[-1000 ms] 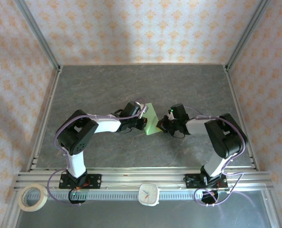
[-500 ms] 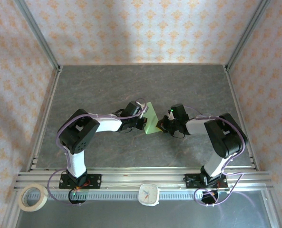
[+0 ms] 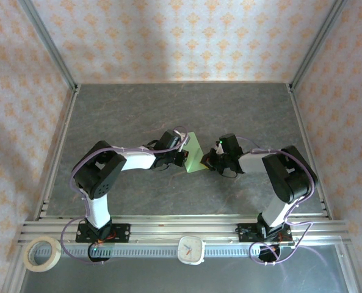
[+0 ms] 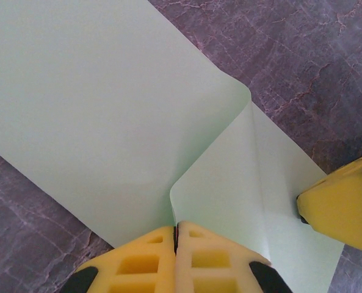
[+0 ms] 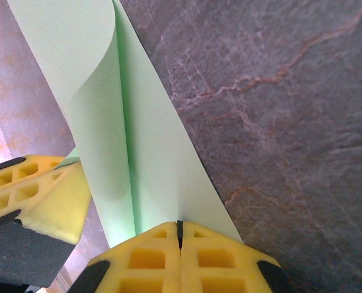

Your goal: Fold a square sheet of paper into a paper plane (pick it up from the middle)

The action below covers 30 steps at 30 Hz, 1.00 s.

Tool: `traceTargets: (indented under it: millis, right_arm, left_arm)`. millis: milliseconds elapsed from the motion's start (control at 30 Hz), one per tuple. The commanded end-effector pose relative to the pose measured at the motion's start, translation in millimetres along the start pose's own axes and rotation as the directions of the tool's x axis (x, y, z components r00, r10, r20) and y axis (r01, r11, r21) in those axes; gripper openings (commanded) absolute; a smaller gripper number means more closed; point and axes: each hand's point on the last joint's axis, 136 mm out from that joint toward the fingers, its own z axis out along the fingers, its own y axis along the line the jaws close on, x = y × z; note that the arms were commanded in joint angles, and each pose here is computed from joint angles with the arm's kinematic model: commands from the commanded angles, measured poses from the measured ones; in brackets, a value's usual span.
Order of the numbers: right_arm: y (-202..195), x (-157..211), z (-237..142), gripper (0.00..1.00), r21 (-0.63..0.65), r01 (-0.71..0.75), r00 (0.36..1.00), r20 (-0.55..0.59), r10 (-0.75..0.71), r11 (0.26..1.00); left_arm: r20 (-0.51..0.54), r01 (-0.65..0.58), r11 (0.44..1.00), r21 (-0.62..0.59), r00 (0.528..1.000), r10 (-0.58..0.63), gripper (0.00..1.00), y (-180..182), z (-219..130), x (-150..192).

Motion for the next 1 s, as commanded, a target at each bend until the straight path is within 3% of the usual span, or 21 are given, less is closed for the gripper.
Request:
traceTargets:
  millis: [0,567,967]
  right_arm:
    - [-41,13,6,0.00,0.127,-0.046,0.999,-0.020,0.049,0.991]
    - [-36,11,6,0.01,0.116,-0.047,0.999,-0.018,0.050,0.992]
    - [-40,12,5,0.01,0.133,-0.046,0.999,-0.019,0.049,0.990]
  left_arm:
    - [0.004,-0.005,1.000,-0.021,1.000,0.005,0.00,4,-10,-1]
    - [-0.051,-0.007,1.000,-0.022,0.999,0.006,0.01,9,8,16]
    - [0.039,-0.009,1.000,-0.001,0.999,0.009,0.00,-1,-11,-11]
